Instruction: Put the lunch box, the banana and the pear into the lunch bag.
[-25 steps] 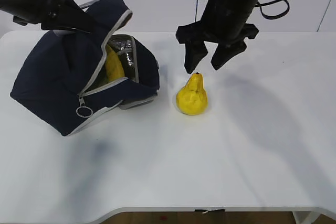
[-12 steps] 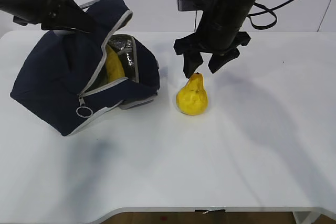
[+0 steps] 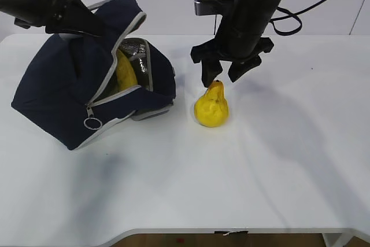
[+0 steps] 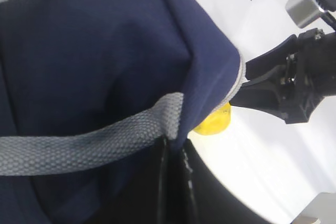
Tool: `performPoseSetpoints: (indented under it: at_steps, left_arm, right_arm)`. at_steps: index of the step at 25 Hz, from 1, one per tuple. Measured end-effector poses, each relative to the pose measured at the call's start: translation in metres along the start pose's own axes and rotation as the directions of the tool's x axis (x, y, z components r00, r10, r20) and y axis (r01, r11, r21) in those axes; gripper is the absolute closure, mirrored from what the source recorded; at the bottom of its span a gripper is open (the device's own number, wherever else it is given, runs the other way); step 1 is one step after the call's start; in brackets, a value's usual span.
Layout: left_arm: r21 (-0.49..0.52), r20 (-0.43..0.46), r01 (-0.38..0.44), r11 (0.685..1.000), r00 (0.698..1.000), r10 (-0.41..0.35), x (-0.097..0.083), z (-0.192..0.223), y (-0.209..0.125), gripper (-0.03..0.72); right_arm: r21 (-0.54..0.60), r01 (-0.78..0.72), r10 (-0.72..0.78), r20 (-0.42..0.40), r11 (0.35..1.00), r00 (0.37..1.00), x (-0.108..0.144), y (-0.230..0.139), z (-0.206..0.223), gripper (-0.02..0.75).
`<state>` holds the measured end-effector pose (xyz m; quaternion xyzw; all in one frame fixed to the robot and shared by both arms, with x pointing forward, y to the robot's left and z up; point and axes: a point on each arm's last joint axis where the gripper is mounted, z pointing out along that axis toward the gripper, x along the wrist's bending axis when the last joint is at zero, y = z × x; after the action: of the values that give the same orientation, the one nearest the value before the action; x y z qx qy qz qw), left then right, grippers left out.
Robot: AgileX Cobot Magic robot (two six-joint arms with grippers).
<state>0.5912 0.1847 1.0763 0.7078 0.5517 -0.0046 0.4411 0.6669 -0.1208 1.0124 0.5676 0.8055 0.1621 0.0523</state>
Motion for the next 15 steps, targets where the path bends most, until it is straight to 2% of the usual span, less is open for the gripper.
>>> performPoseSetpoints:
  at_steps: [15]
  left_arm:
    - [0.014,0.009,0.000,1.000,1.000,0.000,-0.001,0.000,-0.001,0.692]
  right_arm:
    - [0.065,-0.016,0.017,-0.004,0.998,1.000,-0.002,-0.004,0.028,0.226]
